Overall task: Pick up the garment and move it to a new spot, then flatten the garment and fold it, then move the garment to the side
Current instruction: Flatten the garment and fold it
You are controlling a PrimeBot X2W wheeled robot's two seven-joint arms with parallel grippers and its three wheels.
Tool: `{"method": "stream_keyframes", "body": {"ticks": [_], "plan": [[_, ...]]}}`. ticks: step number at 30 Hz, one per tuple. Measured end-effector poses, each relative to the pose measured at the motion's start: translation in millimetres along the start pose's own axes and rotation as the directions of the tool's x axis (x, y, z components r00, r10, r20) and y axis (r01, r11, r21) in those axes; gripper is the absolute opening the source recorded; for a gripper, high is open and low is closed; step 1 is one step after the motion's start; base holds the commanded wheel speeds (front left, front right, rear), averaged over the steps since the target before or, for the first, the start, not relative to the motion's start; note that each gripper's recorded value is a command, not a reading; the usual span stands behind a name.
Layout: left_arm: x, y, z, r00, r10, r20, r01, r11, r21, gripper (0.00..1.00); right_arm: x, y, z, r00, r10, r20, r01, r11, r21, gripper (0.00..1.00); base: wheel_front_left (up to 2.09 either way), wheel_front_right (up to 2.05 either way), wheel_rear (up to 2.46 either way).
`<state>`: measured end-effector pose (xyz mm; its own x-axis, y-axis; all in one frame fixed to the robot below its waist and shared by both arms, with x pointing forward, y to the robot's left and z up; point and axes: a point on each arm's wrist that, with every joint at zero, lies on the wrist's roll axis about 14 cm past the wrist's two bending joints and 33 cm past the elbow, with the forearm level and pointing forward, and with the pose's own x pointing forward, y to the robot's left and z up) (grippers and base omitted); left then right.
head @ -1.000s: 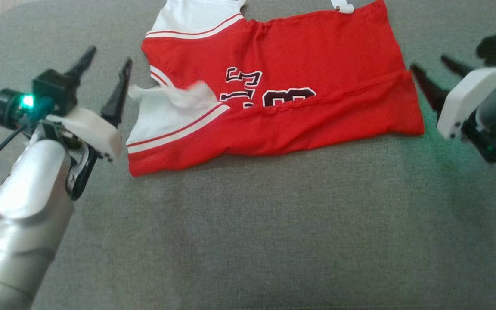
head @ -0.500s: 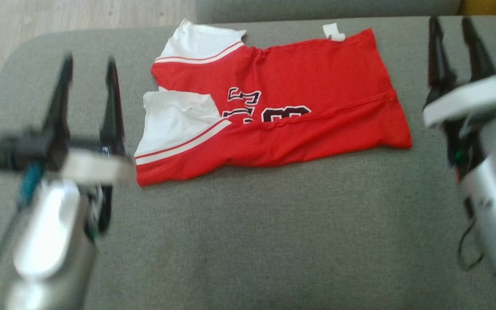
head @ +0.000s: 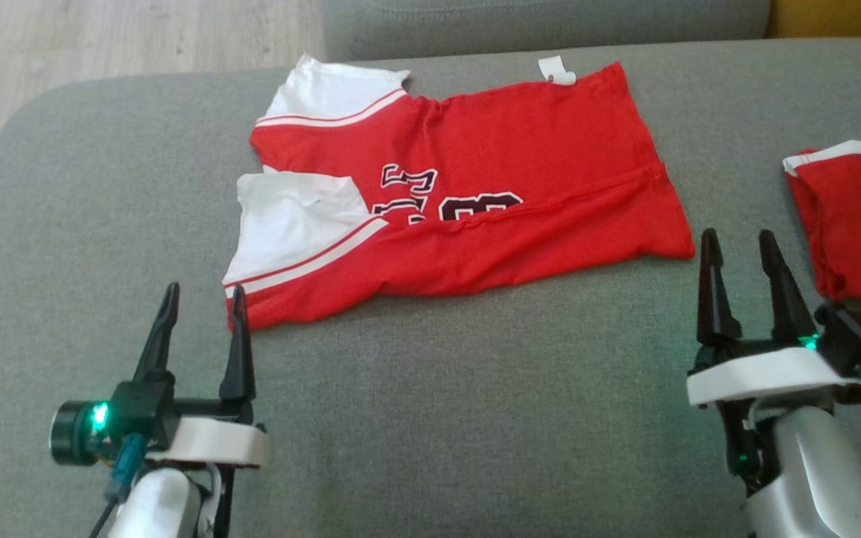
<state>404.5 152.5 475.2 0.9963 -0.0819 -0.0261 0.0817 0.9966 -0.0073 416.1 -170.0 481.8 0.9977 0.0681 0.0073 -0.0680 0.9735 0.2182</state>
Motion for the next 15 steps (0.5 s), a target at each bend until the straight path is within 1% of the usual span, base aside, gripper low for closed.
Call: {"method": "stream_keyframes", "body": {"ticks": [6,11,15], "plan": [[13,6,-38,0.992,-0.006,-0.124,0.012,0.999,0.047,1.0,5,5,-6,1.0,0.014,-0.013,-0.014,1.0,0.009,1.0,0.0,0.0,0.0],[27,4,-69,0.968,-0.031,-0.251,0.044,0.998,0.047,1.0,9,3,-15,0.999,0.013,-0.035,-0.012,1.0,0.017,1.0,0.0,0.0,0.0],[33,7,-93,0.941,-0.029,-0.337,0.049,0.997,0.052,1.0,7,-2,-24,0.998,-0.002,-0.059,0.003,1.0,0.021,1.0,0.0,0.0,0.0]]}}
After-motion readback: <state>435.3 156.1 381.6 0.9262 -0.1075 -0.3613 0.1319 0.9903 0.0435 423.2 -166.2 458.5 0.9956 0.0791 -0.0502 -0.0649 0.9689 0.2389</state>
